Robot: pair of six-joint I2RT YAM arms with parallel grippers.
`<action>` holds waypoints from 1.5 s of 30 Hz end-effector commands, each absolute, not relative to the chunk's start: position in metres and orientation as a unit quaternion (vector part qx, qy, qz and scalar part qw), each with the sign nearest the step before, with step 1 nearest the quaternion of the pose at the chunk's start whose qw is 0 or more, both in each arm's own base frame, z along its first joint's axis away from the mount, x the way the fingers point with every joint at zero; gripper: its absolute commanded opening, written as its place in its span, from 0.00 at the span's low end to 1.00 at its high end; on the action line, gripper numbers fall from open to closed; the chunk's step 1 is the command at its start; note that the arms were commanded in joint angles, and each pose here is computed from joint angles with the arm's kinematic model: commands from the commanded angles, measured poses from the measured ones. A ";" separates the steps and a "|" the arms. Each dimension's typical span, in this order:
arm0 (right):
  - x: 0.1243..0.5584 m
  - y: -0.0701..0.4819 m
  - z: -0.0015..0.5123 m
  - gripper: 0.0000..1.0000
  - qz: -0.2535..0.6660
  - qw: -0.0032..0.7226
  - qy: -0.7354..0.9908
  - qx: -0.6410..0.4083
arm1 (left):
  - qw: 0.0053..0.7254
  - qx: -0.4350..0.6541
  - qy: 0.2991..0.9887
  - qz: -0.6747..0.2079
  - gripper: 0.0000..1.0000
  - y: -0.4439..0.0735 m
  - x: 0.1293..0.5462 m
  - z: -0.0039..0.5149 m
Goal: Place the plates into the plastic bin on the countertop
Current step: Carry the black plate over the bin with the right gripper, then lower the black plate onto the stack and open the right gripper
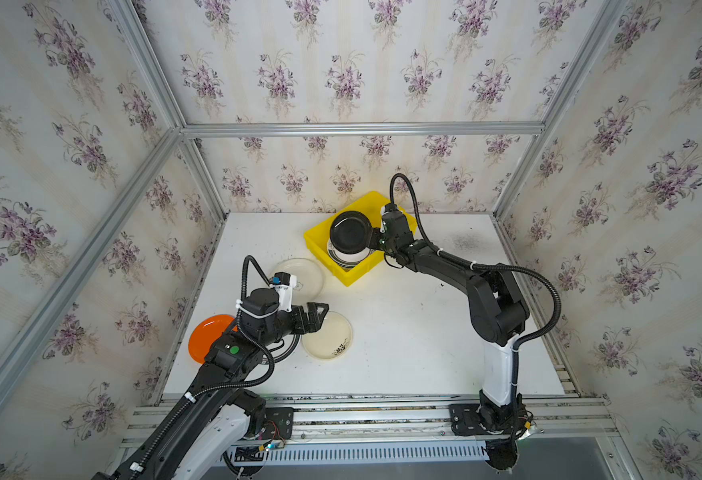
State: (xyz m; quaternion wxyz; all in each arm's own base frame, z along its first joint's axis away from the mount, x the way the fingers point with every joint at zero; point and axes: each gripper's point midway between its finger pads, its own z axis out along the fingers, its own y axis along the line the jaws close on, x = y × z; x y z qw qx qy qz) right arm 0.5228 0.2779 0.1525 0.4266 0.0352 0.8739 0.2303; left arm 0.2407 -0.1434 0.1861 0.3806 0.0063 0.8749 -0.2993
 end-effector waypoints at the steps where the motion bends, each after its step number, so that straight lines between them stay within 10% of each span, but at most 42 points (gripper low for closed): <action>1: 0.530 0.277 0.158 0.00 0.215 0.440 0.872 0.032 | 0.383 0.009 0.878 -0.286 1.00 -0.140 0.243 0.184; 33: 0.550 0.285 0.116 0.05 0.125 0.369 0.921 0.009 | 0.386 0.008 0.883 -0.268 1.00 -0.132 0.238 0.184; 45: 0.551 0.287 0.131 0.60 0.120 0.386 0.915 -0.011 | 0.386 0.003 0.885 -0.260 1.00 -0.129 0.238 0.181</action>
